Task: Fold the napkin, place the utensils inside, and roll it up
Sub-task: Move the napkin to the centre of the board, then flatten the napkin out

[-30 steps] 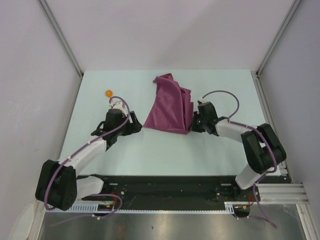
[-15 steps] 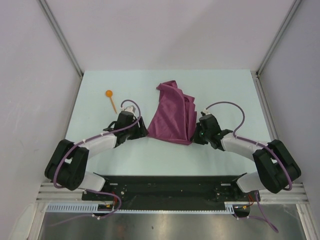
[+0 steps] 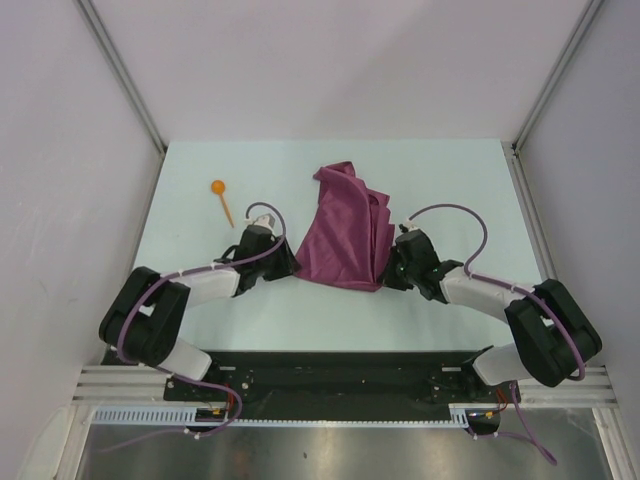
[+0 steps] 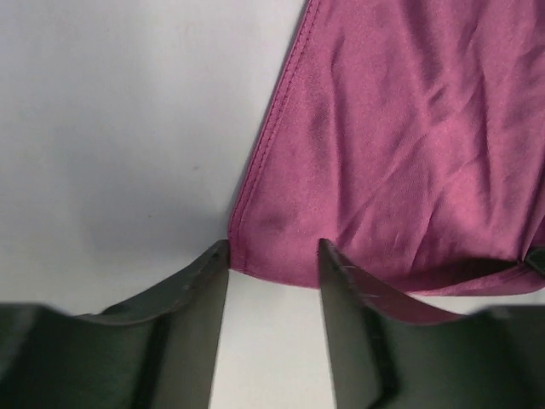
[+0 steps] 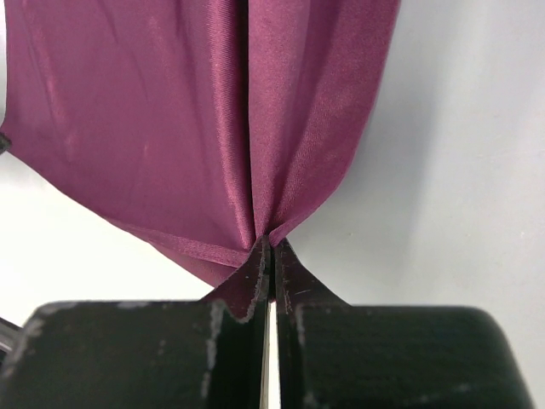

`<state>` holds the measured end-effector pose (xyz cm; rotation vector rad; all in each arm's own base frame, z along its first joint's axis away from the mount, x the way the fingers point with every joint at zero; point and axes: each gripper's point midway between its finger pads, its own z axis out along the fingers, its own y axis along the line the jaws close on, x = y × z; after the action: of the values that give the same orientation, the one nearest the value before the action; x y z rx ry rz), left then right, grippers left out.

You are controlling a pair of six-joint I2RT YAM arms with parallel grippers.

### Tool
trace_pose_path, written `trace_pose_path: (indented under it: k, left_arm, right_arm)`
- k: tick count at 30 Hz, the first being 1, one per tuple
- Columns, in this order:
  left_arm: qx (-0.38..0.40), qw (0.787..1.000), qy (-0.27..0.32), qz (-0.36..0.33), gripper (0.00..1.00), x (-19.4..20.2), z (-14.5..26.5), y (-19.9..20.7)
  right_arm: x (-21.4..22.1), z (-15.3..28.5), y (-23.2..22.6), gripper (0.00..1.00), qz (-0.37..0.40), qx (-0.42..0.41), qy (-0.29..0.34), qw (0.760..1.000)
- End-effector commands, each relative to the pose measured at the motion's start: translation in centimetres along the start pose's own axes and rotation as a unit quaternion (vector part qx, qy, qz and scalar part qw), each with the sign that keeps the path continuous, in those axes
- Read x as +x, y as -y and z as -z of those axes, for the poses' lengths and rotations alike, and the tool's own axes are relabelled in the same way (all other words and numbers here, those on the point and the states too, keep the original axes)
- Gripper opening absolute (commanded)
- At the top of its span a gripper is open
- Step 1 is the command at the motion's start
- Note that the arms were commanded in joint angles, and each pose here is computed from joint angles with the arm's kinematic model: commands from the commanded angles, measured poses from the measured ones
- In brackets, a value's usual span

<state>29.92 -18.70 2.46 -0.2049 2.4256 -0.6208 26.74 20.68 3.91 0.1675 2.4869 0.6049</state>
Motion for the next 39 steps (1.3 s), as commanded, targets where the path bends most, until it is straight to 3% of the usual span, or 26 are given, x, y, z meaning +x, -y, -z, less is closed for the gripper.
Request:
trace_pose_path:
  k: [1, 5, 8, 9, 12, 14, 16, 18, 19, 22, 28, 39]
  left_arm:
    - [-0.005, 0.999, -0.03, 0.014, 0.45, 1.5, -0.9, -0.3]
    - [0.0, 0.999, -0.041, 0.018, 0.25, 2.0, -1.1, -0.1]
    - [-0.007, 0.999, -0.033, 0.019, 0.02, 1.7, -1.0, -0.4]
    - [-0.012, 0.999, -0.027, 0.017, 0.0, 1.5, -0.9, -0.6]
    - [-0.014, 1.0, -0.006, 0.015, 0.0, 0.4, -0.4, -0.4]
    - [-0.016, 1.0, 0.016, 0.014, 0.0, -0.8, 0.4, 0.0]
    - [-0.037, 0.998, 0.044, 0.015, 0.0, -1.9, 1.2, -0.7]
    - [-0.042, 0.996, 0.07, 0.02, 0.0, -3.0, 2.4, -1.1]
    - [-0.052, 0.995, 0.078, 0.021, 0.0, -3.2, 2.7, -1.6]
    - [-0.059, 0.992, 0.104, 0.035, 0.0, -4.3, 4.1, -3.0]
    - [-0.082, 0.985, 0.141, 0.056, 0.0, -5.8, 6.4, -5.7]
    - [-0.092, 0.981, 0.154, 0.069, 0.0, -6.1, 7.5, -6.8]
  right_arm:
    - [0.1, 0.0, -0.2, 0.0, -0.002, 0.001, 0.01, 1.0]
    - [0.3, 0.3, -0.4, 0.0, -0.001, -0.002, 0.009, 1.0]
    - [0.1, 0.6, -0.6, 0.0, -0.001, -0.006, 0.013, 1.0]
    - [0.0, 0.7, -0.8, 0.01, -0.002, -0.009, 0.016, 1.0]
    - [-0.9, 1.4, -1.5, 0.06, 0.005, -0.018, 0.027, 0.999]
    - [-2.1, 2.3, -2.2, 0.14, 0.017, -0.025, 0.038, 0.999]
    - [-2.9, 3.0, -2.1, 0.27, 0.019, -0.021, 0.043, 0.999]
    - [-5.2, 3.9, -1.9, 0.32, 0.019, -0.022, 0.071, 0.997]
    - [-5.9, 4.2, -1.7, 0.44, 0.015, -0.024, 0.077, 0.997]
    - [-8.9, 4.9, -0.7, 0.56, 0.007, -0.034, 0.103, 0.994]
    - [-12.4, 3.1, 1.7, 0.62, -0.021, -0.041, 0.103, 0.994]
    - [-11.5, -3.0, 3.1, 0.59, -0.032, -0.032, 0.05, 0.998]
